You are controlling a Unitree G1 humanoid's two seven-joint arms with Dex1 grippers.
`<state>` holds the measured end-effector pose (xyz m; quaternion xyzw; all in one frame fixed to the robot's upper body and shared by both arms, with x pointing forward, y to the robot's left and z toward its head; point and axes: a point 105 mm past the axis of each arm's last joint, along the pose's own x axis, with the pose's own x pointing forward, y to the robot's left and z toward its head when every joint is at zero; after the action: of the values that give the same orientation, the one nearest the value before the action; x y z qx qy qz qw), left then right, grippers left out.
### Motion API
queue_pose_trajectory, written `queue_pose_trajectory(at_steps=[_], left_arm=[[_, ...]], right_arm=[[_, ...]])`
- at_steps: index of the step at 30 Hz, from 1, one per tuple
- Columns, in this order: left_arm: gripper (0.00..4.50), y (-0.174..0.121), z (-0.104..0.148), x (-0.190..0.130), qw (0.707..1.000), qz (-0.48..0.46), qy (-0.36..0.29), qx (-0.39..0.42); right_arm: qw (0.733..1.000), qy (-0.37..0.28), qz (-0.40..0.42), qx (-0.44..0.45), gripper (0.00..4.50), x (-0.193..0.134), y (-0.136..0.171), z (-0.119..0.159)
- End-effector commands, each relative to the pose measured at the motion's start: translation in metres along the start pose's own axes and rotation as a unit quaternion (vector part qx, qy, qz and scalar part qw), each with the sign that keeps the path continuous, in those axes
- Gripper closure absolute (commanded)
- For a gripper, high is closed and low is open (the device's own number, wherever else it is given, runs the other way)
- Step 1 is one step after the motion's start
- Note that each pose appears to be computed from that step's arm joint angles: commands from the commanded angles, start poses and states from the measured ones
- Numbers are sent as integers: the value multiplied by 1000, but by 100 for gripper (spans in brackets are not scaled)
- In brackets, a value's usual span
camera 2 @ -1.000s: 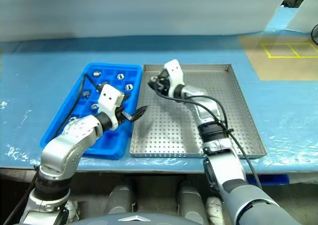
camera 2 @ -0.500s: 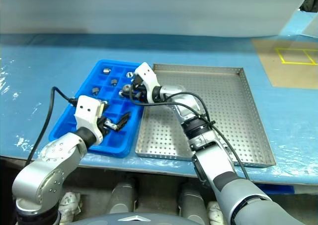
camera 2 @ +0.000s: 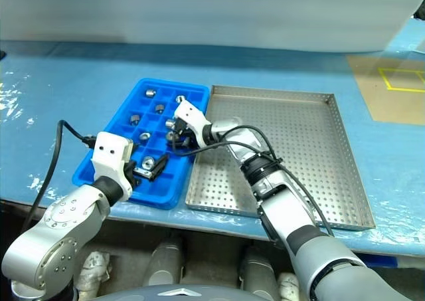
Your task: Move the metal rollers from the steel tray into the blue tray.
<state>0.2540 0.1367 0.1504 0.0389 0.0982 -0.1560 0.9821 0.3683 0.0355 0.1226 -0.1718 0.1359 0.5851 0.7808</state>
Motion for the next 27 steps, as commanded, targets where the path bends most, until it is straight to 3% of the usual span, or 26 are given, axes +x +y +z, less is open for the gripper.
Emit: queue_pose_trajectory(at_steps=[1,2,11,16,20,27], left_arm=[[0,-4,13,0,1000,-7,-24,14],[0,-4,14,1,1000,-8,-25,14],[0,1,18,13,999,-20,-24,18],[0,-9,24,30,998,-53,-31,8],[0,-16,35,45,995,-90,-42,19],[0,-38,50,63,982,-178,-56,41]], right_arm=[[1000,17,1,-15,288,-3,-2,-4],[1000,20,-2,-17,288,-4,-3,-5],[998,17,-53,-8,3,-14,-21,-11],[995,-10,-99,13,3,-35,-37,-14],[987,-55,-138,52,3,-71,-52,-14],[975,-49,-200,81,3,-129,-62,-36]])
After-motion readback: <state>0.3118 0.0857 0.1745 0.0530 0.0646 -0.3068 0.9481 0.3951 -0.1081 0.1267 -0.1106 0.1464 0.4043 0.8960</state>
